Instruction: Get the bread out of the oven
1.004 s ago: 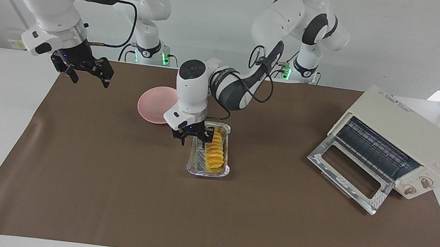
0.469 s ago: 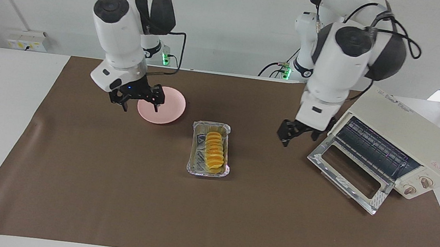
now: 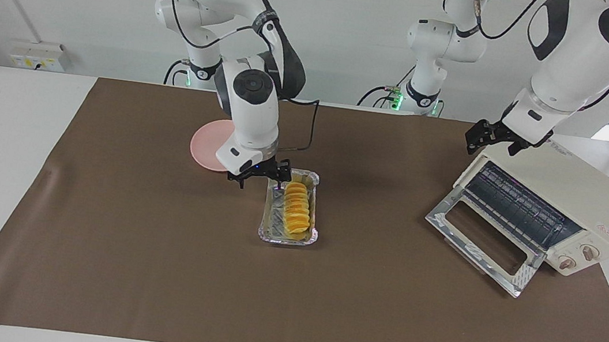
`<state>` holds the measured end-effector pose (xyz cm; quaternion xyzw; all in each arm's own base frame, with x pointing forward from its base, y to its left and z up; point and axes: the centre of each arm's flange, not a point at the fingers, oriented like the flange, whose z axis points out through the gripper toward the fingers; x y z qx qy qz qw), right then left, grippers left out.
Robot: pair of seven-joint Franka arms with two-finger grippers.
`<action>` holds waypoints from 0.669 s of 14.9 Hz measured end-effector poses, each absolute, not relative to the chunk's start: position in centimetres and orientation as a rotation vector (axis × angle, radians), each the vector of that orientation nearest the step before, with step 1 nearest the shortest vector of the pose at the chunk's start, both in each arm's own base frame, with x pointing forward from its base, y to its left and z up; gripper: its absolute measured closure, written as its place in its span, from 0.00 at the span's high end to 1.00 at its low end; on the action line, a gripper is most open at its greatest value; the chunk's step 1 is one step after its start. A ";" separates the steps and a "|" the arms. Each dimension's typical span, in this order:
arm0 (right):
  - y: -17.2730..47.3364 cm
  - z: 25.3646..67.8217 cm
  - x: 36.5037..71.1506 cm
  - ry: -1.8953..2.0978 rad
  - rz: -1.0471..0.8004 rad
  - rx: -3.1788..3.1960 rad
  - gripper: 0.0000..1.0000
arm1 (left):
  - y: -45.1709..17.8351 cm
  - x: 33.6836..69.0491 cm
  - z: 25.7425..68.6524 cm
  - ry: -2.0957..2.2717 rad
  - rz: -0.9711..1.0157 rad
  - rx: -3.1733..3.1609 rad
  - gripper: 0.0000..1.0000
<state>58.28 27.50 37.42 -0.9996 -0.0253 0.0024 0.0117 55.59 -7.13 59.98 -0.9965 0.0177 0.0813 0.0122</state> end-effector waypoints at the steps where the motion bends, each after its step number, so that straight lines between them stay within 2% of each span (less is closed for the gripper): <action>1: 27.3 35.9 58.2 -0.053 -0.007 -3.111 1.00 | -6.0 55.0 60.0 0.092 0.263 -3.111 1.00; 3: 26.7 32.3 57.4 0.027 -0.005 -3.076 1.00 | -4.6 53.8 59.7 0.147 0.282 -3.118 1.00; 7: 26.4 31.3 56.8 0.051 0.027 -3.070 0.90 | -3.0 53.6 60.3 0.172 0.259 -3.127 1.00; 10: 26.3 30.8 56.6 0.053 0.023 -3.069 0.55 | -3.2 53.7 60.4 0.188 0.245 -3.127 1.00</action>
